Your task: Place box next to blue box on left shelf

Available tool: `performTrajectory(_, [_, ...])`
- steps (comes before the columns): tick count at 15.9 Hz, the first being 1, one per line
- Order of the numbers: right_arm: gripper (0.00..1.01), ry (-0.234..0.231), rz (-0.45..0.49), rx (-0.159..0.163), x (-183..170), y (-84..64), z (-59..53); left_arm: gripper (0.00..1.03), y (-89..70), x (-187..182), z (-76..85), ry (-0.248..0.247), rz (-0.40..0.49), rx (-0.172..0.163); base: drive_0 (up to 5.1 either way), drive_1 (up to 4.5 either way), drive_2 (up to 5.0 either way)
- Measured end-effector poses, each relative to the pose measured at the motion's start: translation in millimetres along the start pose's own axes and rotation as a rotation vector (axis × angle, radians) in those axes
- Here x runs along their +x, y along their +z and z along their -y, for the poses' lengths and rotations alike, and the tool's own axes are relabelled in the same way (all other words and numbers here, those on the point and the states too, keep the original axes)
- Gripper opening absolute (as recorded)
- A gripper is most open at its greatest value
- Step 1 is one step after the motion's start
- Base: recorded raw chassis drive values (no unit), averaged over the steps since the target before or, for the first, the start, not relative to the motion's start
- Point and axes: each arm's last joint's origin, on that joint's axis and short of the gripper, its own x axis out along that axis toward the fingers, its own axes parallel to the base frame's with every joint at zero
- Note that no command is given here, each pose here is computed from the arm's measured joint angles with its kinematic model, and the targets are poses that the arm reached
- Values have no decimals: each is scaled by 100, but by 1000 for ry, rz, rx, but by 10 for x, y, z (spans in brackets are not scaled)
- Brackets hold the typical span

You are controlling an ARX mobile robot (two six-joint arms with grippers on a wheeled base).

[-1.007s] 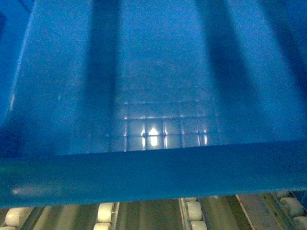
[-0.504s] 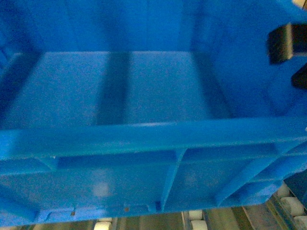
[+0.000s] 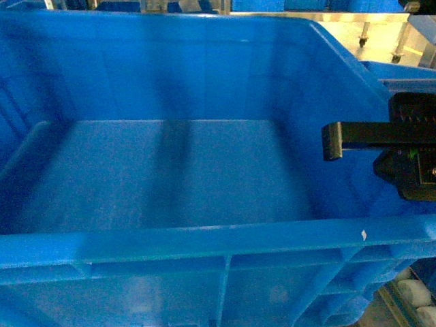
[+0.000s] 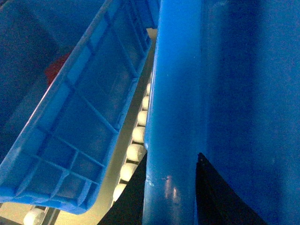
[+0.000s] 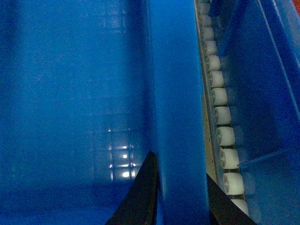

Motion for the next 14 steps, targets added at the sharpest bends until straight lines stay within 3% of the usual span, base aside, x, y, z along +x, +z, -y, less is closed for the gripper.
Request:
performTrajectory(4, [11, 0, -69, 26, 93, -156, 38, 17, -112, 69, 57, -16, -69, 35, 0, 0, 0])
performTrajectory(11, [11, -9, -63, 31, 89, -208, 67, 17, -145, 124, 155, -40, -89, 36, 0, 0, 0])
performTrajectory(14, [11, -34, -62, 31, 70, -179, 161, 17, -151, 97, 247, -58, -87, 30, 0, 0, 0])
